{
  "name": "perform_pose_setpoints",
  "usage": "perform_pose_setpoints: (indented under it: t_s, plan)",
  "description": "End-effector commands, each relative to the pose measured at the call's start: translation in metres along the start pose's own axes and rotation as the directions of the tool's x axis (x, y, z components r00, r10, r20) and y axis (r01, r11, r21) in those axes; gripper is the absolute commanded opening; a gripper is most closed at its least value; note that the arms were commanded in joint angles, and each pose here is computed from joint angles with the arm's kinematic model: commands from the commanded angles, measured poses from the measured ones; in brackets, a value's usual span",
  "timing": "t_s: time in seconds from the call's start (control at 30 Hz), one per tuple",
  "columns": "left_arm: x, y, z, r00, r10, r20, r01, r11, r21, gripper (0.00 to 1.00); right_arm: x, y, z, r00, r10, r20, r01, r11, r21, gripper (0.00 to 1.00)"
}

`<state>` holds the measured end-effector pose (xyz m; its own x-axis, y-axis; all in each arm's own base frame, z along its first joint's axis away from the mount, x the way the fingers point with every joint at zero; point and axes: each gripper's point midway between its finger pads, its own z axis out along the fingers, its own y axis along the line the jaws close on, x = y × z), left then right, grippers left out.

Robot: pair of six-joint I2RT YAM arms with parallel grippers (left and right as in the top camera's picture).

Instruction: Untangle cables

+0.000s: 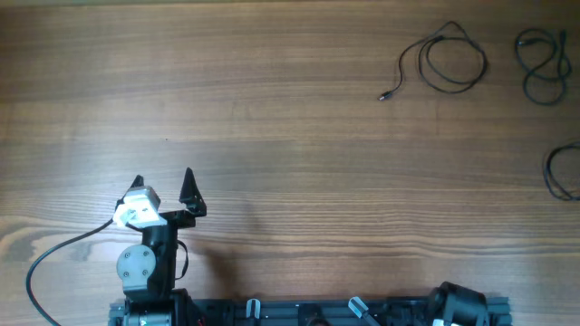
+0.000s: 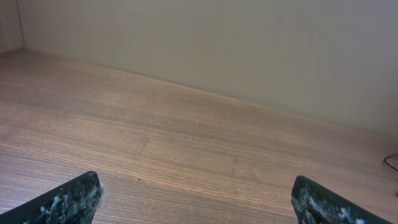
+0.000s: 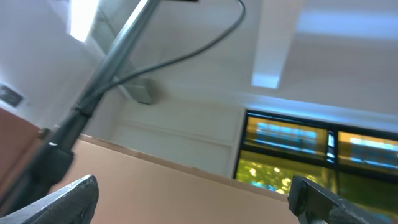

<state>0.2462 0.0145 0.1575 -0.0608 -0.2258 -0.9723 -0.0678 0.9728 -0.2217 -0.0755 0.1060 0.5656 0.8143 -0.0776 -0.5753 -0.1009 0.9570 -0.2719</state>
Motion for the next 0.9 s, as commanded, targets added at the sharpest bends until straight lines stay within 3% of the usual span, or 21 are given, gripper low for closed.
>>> perform_pose_setpoints:
  t_s: [0.0, 0.13, 0.37, 0.47, 0.73, 0.87]
  plan:
    - [0.004, -0.004, 0.0, 0.999, 0.028, -0.015, -0.028, 0.999, 0.021, 1.0, -0.015, -0.001, -0.016, 0.999, -0.017, 0.046, 0.021, 0.995, -0.1, 1.0]
    - [0.004, -0.004, 0.0, 0.999, 0.028, -0.015, -0.028, 0.999, 0.021, 1.0, -0.012, -0.011, -0.025, 0.975, -0.206, 0.079, 0.216, 0.965, -0.149, 1.0]
    - [0.004, -0.004, 0.0, 0.999, 0.028, -0.015, -0.028, 0.999, 0.021, 1.0, 0.018, -0.015, -0.017, 0.953, -0.3, 0.051, 0.304, 0.938, -0.169, 1.0]
    - [0.004, -0.004, 0.0, 0.999, 0.028, -0.015, -0.028, 0.999, 0.021, 1.0, 0.057, -0.019, 0.0, 0.944, -0.326, 0.04, 0.328, 0.93, -0.164, 1.0]
    - [0.004, -0.004, 0.0, 0.999, 0.028, -0.015, -0.028, 0.999, 0.021, 1.0, 0.251, -0.014, 0.001, 0.927, -0.199, -0.317, 0.117, 0.959, -0.26, 1.0]
    - [0.004, -0.004, 0.0, 0.999, 0.028, -0.015, -0.028, 0.999, 0.021, 1.0, 0.347, -0.013, -0.025, 0.829, 0.117, -0.547, -0.195, 0.977, -0.087, 1.0]
